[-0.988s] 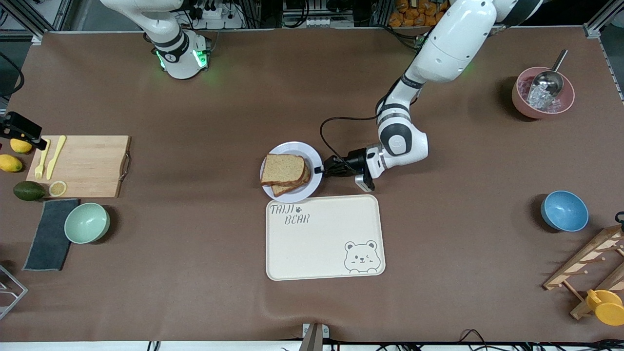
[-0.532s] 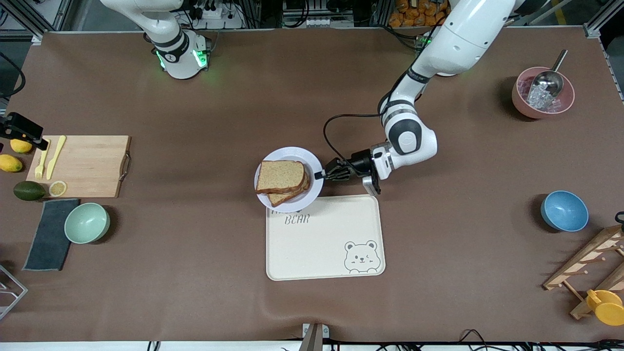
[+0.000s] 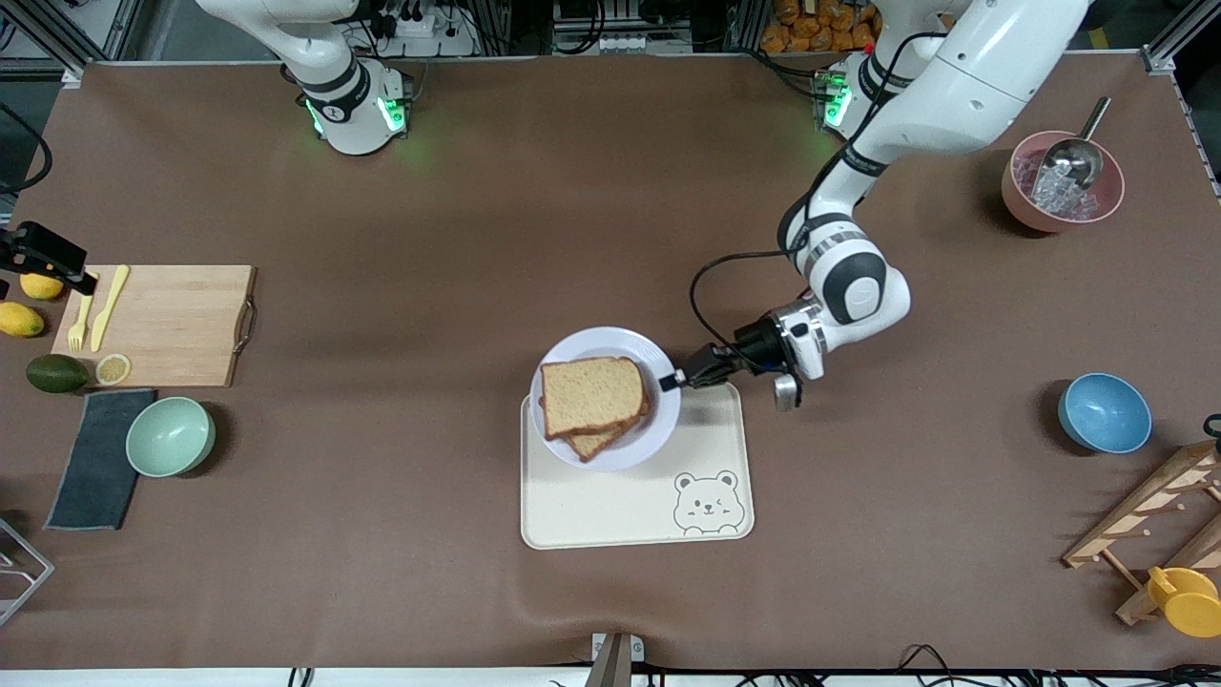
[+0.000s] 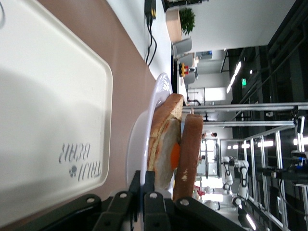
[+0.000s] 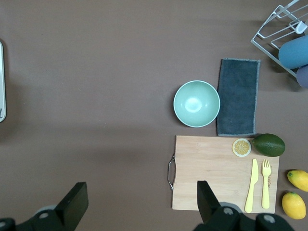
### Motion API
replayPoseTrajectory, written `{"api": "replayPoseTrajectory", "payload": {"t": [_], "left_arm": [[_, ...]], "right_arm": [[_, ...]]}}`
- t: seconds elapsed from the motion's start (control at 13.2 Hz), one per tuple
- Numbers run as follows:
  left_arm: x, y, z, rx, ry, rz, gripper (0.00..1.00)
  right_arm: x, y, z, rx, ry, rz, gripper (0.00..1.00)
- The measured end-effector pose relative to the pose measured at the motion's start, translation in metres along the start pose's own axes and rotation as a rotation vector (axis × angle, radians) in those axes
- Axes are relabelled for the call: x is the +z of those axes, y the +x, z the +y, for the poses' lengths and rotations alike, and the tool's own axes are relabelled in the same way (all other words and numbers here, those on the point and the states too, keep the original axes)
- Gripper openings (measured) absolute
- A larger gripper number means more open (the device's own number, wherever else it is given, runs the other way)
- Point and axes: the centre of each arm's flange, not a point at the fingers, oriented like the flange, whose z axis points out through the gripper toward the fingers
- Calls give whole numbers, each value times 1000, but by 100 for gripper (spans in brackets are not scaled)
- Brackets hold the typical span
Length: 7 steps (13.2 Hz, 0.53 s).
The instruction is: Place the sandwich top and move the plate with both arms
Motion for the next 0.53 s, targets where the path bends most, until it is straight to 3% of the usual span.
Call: {"api": "replayPoseTrajectory", "payload": {"t": [0.53], "left_arm": [[-9, 64, -70, 25, 35, 21, 5]], "right_arm": [[0, 0, -1, -2, 0, -1, 100]]}}
